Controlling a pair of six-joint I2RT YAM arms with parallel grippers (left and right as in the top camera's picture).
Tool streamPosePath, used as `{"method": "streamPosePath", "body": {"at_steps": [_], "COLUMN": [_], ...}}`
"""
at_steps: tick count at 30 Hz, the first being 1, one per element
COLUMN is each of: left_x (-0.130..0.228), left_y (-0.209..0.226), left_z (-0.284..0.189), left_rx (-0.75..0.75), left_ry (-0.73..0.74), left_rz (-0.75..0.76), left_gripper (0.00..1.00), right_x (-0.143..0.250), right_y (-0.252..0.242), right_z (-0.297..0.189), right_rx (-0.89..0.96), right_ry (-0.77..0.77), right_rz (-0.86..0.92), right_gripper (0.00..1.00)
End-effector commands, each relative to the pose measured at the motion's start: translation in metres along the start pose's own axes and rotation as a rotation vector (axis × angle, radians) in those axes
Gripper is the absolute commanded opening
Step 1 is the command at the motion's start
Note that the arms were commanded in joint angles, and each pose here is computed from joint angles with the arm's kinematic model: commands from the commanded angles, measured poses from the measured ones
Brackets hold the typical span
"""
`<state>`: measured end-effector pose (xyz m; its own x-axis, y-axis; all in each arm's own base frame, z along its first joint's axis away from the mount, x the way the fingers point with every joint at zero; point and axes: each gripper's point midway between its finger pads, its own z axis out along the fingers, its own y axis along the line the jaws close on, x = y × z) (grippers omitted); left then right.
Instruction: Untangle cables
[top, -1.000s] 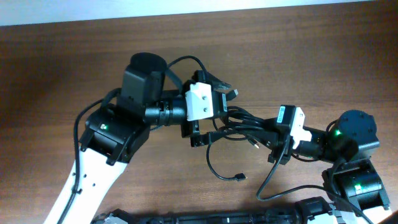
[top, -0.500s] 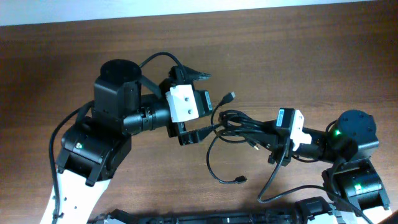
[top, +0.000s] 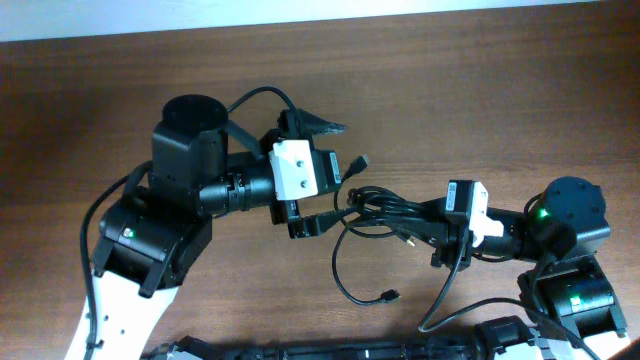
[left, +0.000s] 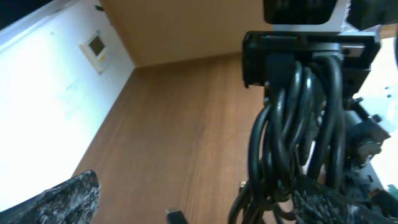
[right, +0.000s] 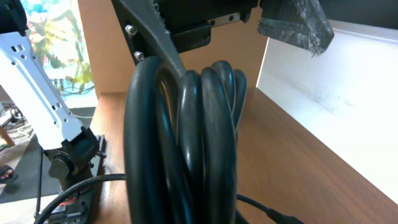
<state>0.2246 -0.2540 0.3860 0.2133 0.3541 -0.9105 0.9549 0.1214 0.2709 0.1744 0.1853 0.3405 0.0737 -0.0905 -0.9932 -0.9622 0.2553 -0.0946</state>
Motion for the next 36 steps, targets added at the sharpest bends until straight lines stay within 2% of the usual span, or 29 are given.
{"method": "streamPosePath", "body": {"at_steps": [1, 16, 19, 24, 25, 27, 30, 35, 36], "left_x": [-0.01, -0.018, -0.019, -0.019, -0.018, -0.016, -0.016, -0.016, -0.016], "left_y": [-0.01, -0.03, -0.036, -0.042, -0.043, -0.042, -0.041, -0.04, -0.04], "left_z": [0.002, 0.014, 0.02, 0.031, 0.033, 0.035, 0.036, 0.036, 0.036], "left_rx": [0.086, 0.196, 0.223, 0.26, 0.267, 0.269, 0.269, 0.264, 0.264], "left_ry": [-0.059, -0.104, -0.108, -0.11, -0.109, -0.106, -0.105, -0.105, -0.104], "left_rz": [0.002, 0.002, 0.006, 0.007, 0.005, 0.001, 0.0, 0.003, 0.003], "left_gripper": [1.0, 1.0, 1.0, 0.98, 0.92, 0.69, 0.5, 0.03, 0.0], "right_x": [-0.007, -0.012, -0.012, -0.012, -0.012, -0.012, -0.012, -0.012, -0.012], "right_y": [0.006, 0.006, 0.006, 0.005, 0.005, 0.005, 0.005, 0.005, 0.005], "right_z": [0.0, -0.001, -0.001, 0.0, 0.0, 0.0, 0.0, 0.0, 0.0], "right_rx": [-0.027, -0.028, -0.028, -0.028, -0.028, -0.028, -0.027, -0.027, -0.027], "right_ry": [-0.02, -0.035, -0.035, -0.035, -0.035, -0.035, -0.035, -0.035, -0.035], "right_rz": [-0.043, -0.073, -0.073, -0.073, -0.073, -0.073, -0.073, -0.073, -0.073], "right_gripper": [0.04, 0.05, 0.14, 0.15, 0.15, 0.15, 0.15, 0.17, 0.2]}}
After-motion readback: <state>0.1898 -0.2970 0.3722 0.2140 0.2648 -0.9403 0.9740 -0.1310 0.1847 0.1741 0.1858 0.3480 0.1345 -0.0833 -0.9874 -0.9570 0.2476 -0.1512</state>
